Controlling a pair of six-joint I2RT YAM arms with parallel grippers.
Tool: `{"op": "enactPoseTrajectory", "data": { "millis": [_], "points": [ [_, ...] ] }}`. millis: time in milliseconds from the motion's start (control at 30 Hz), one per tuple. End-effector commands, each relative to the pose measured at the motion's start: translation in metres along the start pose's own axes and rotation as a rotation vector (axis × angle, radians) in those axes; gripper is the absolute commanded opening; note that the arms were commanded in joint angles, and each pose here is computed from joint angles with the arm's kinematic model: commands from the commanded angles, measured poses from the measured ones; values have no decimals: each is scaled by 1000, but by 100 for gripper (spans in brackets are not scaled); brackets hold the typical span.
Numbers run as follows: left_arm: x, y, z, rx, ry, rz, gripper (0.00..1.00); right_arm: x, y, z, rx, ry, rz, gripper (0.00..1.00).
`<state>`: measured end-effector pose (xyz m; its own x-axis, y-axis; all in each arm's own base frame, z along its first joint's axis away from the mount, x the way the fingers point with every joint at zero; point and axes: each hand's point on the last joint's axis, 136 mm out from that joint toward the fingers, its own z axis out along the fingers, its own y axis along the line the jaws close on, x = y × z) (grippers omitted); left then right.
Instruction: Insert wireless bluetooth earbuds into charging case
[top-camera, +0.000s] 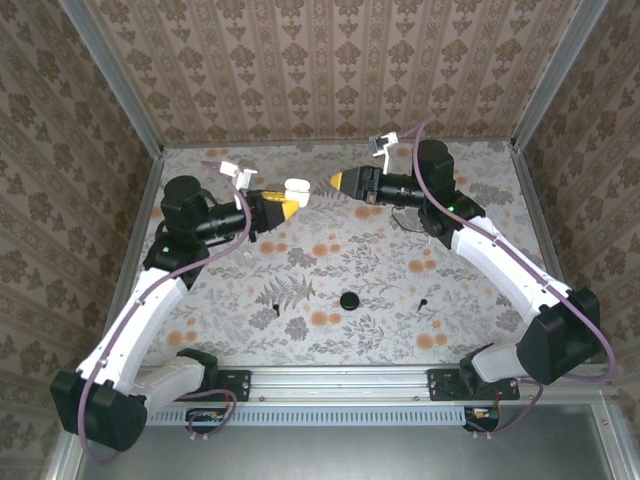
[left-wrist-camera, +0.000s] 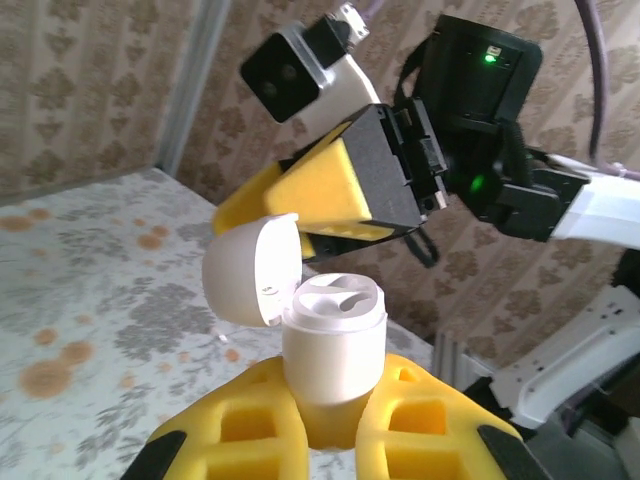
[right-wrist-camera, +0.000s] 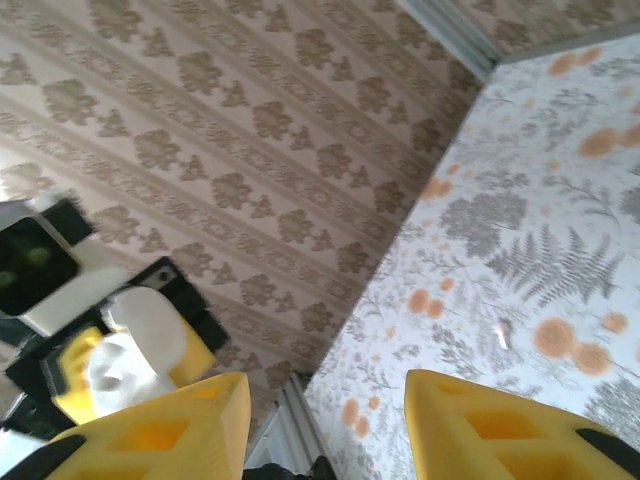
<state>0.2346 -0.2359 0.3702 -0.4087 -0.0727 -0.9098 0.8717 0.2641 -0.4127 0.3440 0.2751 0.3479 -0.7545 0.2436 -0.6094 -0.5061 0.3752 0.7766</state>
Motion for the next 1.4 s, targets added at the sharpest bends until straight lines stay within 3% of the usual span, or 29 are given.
{"op": "enactPoseTrajectory", "data": {
  "millis": [0,333,767,1000,1367],
  "points": [
    [8,9,-23,-120,-2,51,0,3,-34,-4,195,2,45,45],
    [19,19,-81,-410,-31,135,0,61,-97,65,452,247,47,45],
    [61,38,-124,-673,-84,87,0,139,-117,192,491,484,-23,41],
    [76,42,-140,-766,-77,69,0,166,-125,231,527,549,-85,39],
    [87,42,-143,-780,-35,42,0,193,-150,265,588,550,-171,37]
  ]
}}
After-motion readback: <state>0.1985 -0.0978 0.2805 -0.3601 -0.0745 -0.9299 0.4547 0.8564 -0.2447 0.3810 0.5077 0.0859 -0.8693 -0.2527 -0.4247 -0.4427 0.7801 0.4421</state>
